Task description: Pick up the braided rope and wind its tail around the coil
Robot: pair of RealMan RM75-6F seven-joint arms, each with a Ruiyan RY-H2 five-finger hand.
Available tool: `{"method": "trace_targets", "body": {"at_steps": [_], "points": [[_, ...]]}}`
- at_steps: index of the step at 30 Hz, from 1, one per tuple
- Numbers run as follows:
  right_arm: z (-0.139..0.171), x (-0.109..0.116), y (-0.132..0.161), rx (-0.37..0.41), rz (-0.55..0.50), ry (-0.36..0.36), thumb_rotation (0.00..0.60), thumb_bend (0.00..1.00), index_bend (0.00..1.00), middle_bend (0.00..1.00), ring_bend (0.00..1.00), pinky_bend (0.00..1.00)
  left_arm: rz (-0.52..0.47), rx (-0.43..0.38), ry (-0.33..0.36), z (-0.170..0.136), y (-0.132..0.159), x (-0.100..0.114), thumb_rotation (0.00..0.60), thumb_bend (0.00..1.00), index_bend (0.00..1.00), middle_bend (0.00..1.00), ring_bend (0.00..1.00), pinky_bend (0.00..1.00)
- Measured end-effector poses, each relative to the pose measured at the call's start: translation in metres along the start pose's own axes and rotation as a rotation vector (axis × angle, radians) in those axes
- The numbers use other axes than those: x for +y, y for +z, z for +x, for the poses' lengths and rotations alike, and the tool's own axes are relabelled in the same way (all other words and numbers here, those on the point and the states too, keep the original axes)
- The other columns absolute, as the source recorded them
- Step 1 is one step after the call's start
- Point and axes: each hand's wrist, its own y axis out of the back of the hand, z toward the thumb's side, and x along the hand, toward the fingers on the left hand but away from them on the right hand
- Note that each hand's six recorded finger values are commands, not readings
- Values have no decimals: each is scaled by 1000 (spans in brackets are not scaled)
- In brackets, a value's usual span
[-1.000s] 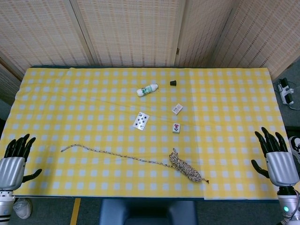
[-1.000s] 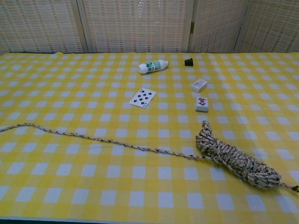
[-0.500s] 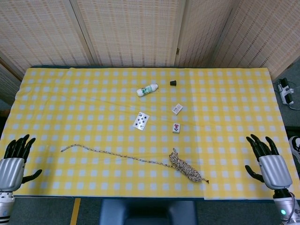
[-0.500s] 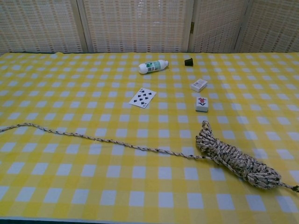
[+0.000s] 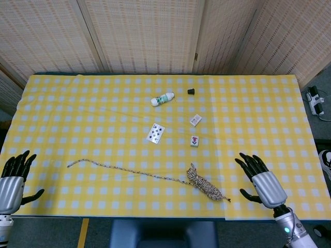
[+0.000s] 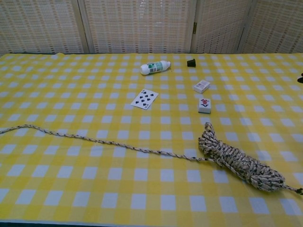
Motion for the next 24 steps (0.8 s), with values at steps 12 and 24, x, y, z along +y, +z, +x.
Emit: {"method": "trace_targets", "body": {"at_steps": [12,24], "points": [[-34,-47,46,112,-25,160,600,305,0,0,0,0,-15,-10,-14,-3,1,0,600,173,127,8,11,0],[-61,-82,71,146,-24,162,600,235,0,0,0,0,-22,-13,-26,-4,1,-2,600,173,130,8,11,0]]}}
